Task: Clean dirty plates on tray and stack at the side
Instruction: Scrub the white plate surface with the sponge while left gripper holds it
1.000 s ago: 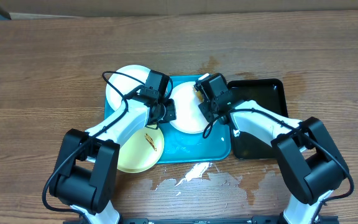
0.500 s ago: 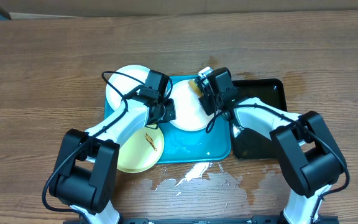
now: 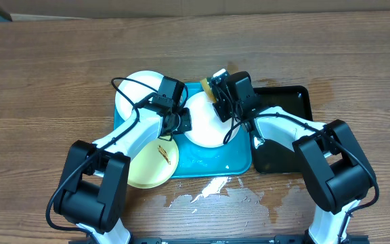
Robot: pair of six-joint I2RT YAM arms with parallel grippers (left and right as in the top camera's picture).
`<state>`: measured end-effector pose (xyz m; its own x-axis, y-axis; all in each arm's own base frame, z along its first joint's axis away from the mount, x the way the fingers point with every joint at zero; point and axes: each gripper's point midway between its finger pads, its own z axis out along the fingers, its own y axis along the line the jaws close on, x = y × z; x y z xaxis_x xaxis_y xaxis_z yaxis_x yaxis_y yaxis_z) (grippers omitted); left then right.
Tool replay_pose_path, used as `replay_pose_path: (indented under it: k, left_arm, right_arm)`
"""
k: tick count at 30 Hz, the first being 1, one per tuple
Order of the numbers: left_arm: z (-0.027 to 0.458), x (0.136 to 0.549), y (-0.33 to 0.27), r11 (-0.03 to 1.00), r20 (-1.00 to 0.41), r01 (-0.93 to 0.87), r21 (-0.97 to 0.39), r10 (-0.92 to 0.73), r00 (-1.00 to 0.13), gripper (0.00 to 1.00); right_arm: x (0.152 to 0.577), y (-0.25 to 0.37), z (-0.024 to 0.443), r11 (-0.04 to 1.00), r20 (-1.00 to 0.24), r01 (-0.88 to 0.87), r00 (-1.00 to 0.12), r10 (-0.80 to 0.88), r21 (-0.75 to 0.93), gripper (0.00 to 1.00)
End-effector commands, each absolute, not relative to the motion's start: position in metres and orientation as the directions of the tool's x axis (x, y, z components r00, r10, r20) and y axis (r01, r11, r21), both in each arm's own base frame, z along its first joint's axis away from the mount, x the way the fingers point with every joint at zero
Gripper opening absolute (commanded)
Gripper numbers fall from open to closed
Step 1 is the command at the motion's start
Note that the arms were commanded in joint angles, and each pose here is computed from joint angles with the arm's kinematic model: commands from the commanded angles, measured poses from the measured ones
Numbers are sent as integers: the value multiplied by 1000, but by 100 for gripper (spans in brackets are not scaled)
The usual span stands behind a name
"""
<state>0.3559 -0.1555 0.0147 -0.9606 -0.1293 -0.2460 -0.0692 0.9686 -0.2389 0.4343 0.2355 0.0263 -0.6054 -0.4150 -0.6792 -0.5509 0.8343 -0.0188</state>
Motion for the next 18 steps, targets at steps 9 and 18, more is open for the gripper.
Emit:
replay_pose_path:
  k: [9,18]
  left_arm:
    - [8,348,-159,972,-223,-21,-235,-74,-972,4]
    - [8,348,-159,971,-222,-24,-237,-79,-972,4]
  right_arm:
    - [437,236,96,832,-755,-554,-536,-377,-23,4]
    - [424,248,78,788,-725,-613,-567,-391,55,4]
